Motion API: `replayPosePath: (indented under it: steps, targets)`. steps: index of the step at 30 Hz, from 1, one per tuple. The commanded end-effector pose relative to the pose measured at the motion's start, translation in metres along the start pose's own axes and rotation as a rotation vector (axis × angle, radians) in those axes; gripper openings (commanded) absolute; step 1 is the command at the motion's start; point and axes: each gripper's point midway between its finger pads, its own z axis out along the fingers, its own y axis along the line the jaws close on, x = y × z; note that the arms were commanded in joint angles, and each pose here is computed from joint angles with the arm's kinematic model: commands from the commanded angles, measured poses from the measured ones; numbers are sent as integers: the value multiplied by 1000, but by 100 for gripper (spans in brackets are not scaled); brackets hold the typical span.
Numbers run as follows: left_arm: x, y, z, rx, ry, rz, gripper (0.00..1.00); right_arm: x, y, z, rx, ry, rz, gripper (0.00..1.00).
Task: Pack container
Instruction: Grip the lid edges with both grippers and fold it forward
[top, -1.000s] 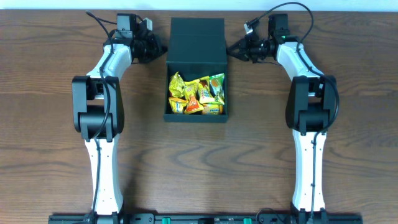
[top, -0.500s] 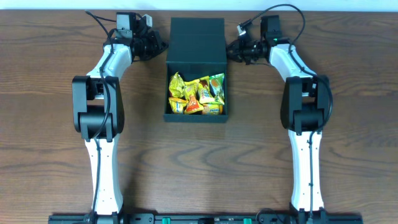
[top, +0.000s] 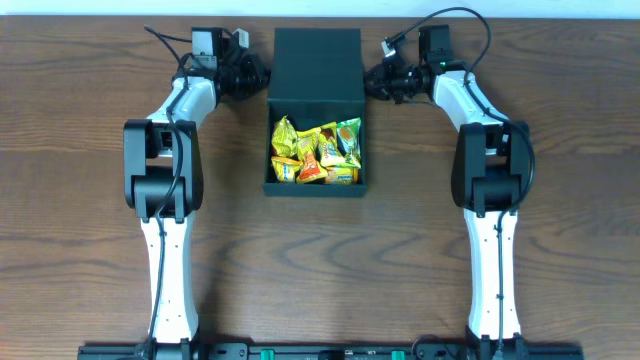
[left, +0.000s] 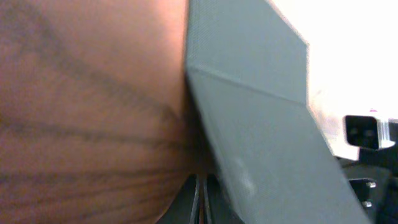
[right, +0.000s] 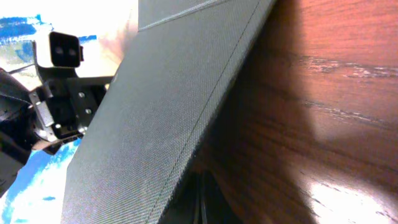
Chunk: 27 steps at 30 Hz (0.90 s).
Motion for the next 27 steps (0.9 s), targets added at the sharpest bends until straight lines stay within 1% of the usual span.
replayPosePath:
  steps: [1, 6, 14, 21, 27]
  targets:
    - [0, -7, 7, 60, 9, -12, 6, 6, 3, 10, -45, 27, -6, 2]
    - [-11, -27, 4, 153, -17, 24, 6, -2, 19, 9, -112, 9, -58, 2]
    - [-11, -41, -1, 231, 2, 60, 6, -6, 37, 4, -202, 13, -136, 2]
    - [-28, -52, -27, 362, -10, 112, 6, -10, 46, -10, -278, 15, -182, 1]
    - [-31, -69, -41, 462, -12, 203, 6, -8, 69, -20, -395, 38, -306, 2]
